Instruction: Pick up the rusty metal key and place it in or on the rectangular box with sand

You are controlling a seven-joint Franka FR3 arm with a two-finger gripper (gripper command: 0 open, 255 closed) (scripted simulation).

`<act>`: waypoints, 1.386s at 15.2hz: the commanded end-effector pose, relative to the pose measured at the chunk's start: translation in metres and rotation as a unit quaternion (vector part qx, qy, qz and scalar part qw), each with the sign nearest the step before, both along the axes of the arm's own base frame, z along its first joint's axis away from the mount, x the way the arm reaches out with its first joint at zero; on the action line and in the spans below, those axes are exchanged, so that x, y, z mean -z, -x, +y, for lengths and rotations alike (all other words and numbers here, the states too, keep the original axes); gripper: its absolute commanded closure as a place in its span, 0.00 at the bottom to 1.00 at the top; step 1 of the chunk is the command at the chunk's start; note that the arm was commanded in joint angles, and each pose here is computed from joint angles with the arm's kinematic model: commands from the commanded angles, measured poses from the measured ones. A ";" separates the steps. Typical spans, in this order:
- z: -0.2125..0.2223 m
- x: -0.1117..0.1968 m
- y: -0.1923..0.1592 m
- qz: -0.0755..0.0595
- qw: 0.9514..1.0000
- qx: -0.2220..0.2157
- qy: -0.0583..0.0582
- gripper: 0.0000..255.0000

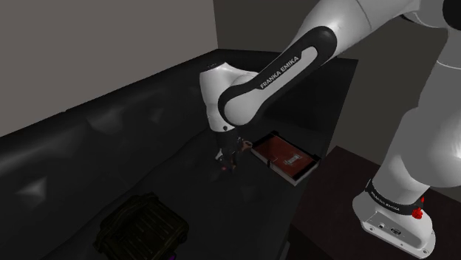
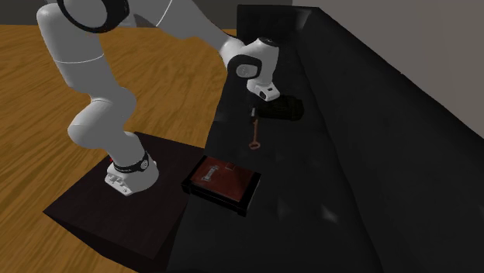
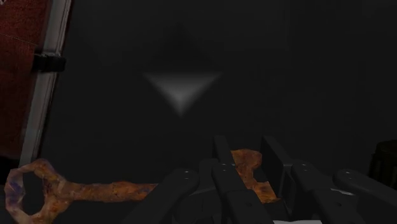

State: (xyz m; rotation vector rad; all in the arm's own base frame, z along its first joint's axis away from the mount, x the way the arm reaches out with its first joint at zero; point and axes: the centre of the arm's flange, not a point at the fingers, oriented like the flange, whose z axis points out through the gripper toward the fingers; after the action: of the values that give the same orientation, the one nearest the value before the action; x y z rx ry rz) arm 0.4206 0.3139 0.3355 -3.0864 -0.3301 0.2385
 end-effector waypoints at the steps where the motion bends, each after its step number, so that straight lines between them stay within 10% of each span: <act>1: -0.025 -0.001 0.008 0.000 1.000 0.000 0.000 1.00; 15: -0.206 -0.006 0.068 0.000 1.000 0.000 0.000 1.00; 21: -0.206 0.026 0.068 0.000 1.000 0.000 0.000 1.00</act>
State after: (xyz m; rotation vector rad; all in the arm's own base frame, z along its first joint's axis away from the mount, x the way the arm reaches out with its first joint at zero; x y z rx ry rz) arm 0.3512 0.1087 0.3153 -3.0860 -0.3310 0.2394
